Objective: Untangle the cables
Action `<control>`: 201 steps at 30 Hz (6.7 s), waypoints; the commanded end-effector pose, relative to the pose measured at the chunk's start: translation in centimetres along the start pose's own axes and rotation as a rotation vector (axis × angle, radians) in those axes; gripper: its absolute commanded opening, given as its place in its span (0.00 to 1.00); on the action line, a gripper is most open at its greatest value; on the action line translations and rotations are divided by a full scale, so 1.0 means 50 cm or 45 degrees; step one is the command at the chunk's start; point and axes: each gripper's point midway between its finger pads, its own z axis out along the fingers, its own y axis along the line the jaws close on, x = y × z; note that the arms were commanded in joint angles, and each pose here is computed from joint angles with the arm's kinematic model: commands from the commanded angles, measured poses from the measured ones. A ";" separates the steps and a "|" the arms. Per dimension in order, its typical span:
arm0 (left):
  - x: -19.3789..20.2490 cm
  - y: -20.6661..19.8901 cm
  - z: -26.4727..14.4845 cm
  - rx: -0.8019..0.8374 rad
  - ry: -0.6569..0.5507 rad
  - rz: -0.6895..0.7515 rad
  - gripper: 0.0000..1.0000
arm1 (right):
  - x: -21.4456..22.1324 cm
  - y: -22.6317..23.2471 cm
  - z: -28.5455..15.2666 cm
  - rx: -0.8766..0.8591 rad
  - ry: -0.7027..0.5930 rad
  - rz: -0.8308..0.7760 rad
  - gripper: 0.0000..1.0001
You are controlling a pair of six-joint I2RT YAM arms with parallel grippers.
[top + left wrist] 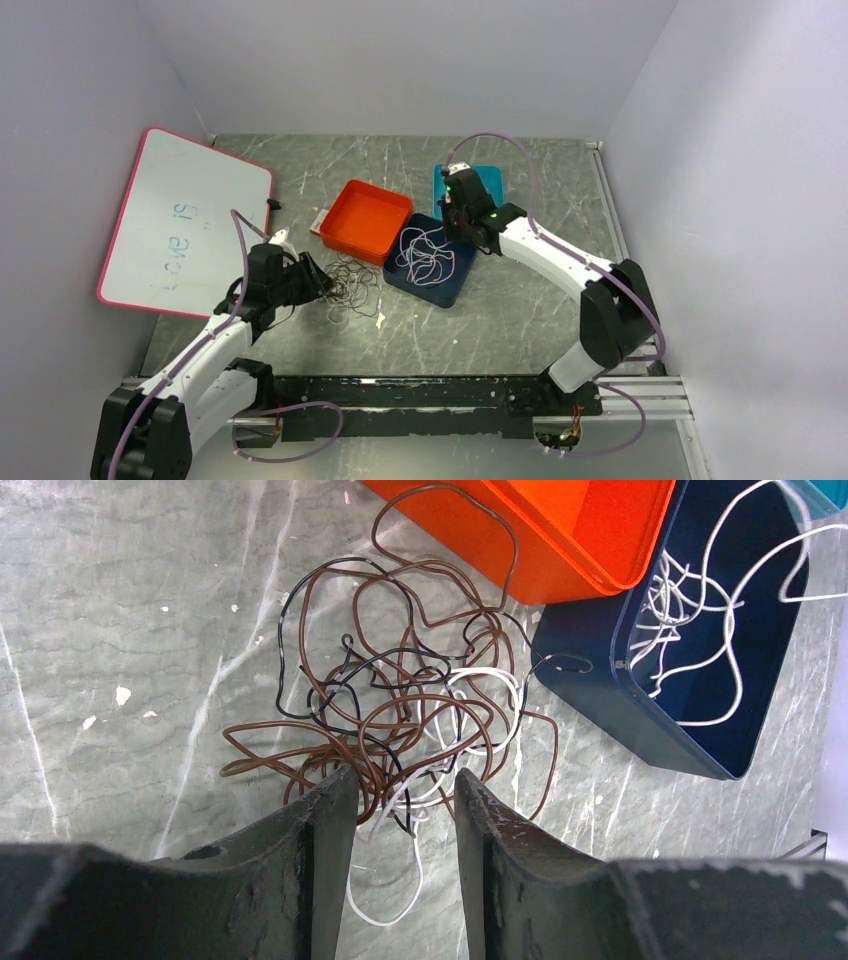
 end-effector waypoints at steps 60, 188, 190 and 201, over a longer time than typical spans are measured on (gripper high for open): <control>-0.013 0.000 0.002 -0.010 -0.033 0.005 0.47 | 0.075 0.214 0.087 -0.583 0.176 -0.078 0.26; -0.136 -0.168 -0.144 0.410 -0.406 0.208 0.53 | -0.017 0.464 -0.108 -0.821 -0.126 -0.200 0.00; -0.134 -0.179 -0.145 0.447 -0.396 0.220 0.52 | -0.020 0.464 -0.109 -0.840 -0.127 -0.187 0.00; -0.122 -0.188 -0.129 0.491 -0.336 0.237 0.22 | -0.032 0.453 -0.111 -0.859 -0.145 -0.145 0.00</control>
